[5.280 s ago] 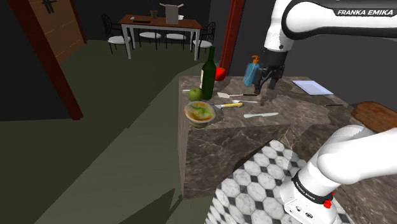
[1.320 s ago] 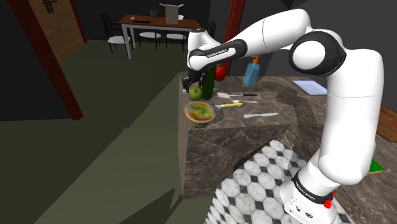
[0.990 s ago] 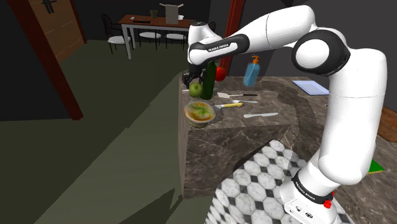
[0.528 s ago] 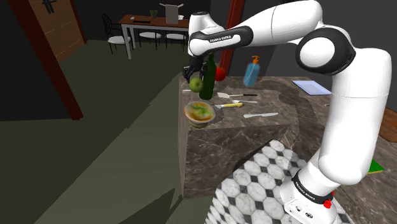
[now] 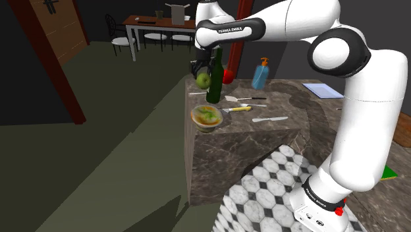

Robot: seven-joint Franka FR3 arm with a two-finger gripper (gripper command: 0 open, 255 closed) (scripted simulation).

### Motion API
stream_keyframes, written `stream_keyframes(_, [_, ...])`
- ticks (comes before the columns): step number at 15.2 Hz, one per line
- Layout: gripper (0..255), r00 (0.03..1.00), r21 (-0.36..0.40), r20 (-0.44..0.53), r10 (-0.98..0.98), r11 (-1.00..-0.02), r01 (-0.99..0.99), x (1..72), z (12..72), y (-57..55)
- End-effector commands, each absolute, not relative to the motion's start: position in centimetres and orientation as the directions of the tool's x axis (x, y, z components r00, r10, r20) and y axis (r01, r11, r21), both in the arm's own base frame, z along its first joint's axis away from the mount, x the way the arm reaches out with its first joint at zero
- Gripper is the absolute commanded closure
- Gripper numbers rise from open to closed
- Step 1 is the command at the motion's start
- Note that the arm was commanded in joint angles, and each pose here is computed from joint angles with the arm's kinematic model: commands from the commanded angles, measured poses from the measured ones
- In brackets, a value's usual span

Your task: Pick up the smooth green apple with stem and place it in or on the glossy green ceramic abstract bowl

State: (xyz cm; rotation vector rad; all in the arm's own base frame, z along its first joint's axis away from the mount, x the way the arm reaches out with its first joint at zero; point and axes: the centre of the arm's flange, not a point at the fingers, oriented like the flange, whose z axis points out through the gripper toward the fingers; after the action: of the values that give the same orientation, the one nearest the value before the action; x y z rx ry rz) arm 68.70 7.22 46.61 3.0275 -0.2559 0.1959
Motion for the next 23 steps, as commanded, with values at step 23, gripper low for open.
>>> stream_keyframes(23, [255,0.978,0.086,0.135,-0.161,-0.981,-0.173,53.7,53.9,16.9])
